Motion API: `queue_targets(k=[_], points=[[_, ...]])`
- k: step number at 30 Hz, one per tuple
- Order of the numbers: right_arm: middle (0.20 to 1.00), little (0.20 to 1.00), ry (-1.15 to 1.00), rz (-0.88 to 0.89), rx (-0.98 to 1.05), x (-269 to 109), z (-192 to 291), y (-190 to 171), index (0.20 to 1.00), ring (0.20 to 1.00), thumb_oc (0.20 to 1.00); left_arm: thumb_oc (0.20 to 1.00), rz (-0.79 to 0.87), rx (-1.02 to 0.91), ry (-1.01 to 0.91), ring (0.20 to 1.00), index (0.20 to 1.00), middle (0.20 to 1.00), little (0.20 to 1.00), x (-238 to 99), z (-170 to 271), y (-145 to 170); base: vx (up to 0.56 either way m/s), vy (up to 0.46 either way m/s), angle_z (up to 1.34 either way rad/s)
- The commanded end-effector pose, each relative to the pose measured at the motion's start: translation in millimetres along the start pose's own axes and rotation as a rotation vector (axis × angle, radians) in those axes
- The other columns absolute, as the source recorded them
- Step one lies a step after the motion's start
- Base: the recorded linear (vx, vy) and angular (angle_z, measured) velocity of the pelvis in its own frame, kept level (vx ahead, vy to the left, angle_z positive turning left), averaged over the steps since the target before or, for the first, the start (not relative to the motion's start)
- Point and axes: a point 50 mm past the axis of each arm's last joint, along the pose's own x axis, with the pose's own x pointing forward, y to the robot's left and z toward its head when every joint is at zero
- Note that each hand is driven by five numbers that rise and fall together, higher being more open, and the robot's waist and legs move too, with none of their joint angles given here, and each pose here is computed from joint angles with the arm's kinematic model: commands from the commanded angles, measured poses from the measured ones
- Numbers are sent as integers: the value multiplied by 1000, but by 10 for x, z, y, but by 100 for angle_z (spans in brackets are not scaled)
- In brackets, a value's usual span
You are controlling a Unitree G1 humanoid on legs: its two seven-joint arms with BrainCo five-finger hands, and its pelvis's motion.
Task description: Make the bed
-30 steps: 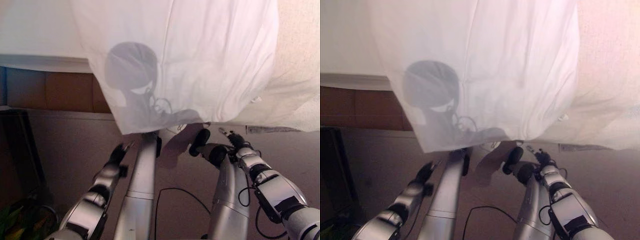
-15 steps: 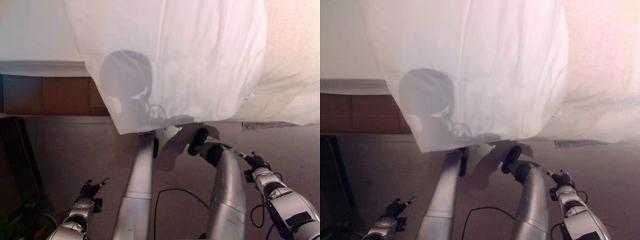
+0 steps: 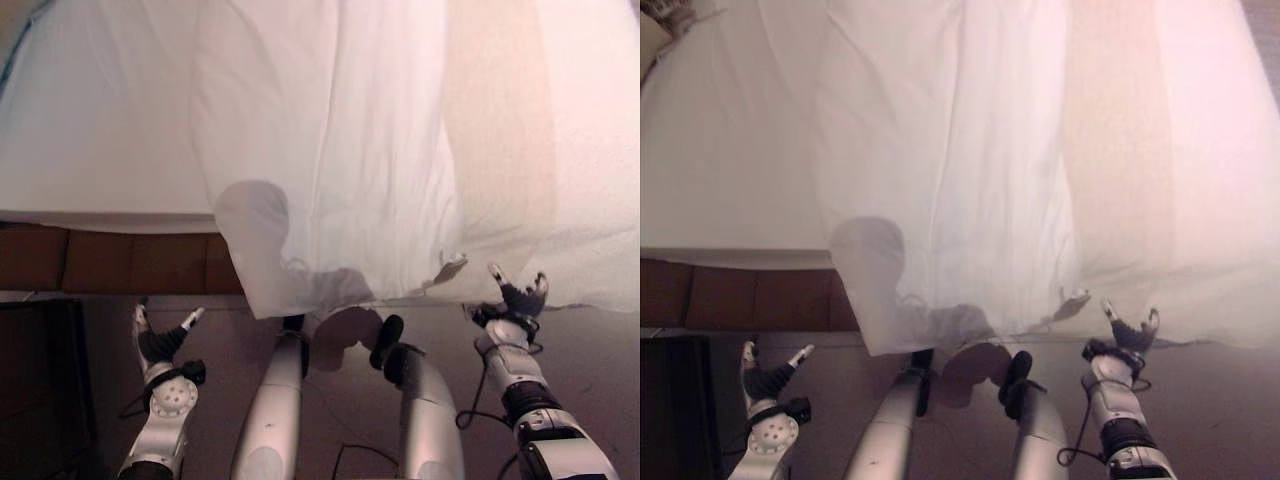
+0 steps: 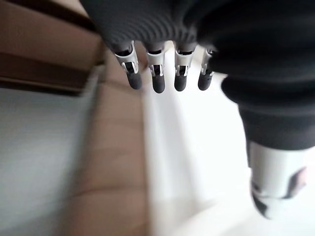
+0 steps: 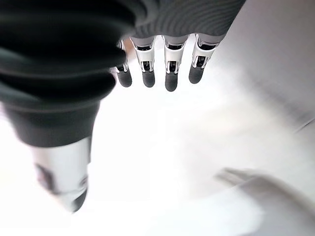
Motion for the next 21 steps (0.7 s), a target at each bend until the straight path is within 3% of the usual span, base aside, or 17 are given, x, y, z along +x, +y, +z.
queue_targets(k=[1,5,8,10,11,13,15,19,21], points=[[1000,1000,-231,-60,-7,94,342,-210,1000,1000,1000,1000,126,-53,-231,1000,1000,1000,1000,60,342,169,106,-17,9],[1000,1000,-430,86,-23,-86,621,-41,1000,1000,1000,1000,194,-220,-403,1000,1000,1000,1000,52,744,241,73,-13,5],[1000,1000,-570,500,132,-382,1001,244,1000,1000,1000,1000,-49,-466,-637,1000,1000,1000,1000,-24,1331,203,-47,4,2],[1000,1000,-569,502,134,-380,1003,243,1000,1000,1000,1000,-51,-468,-636,1000,1000,1000,1000,-21,1332,207,0,0,0],[1000,1000,-563,650,216,-457,1099,335,1000,1000,1000,1000,-213,-659,-668,1000,1000,1000,1000,-50,1528,158,-34,25,3],[1000,1000,-503,800,321,-511,1148,529,1000,1000,1000,1000,-439,-859,-628,1000,1000,1000,1000,-34,1667,-42,-60,44,3],[1000,1000,-426,932,375,-580,1121,733,1000,1000,1000,1000,-620,-929,-584,1000,1000,1000,1000,-67,1759,-294,-74,54,5],[1000,1000,-322,1138,369,-727,1169,1266,1000,1000,1000,1000,-901,-875,-506,1000,1000,1000,1000,-35,1931,-853,-141,65,3],[1000,1000,-232,1201,386,-786,1227,1589,1000,1000,1000,1000,-1021,-858,-316,1000,1000,1000,1000,16,1849,-1270,-77,34,-3]])
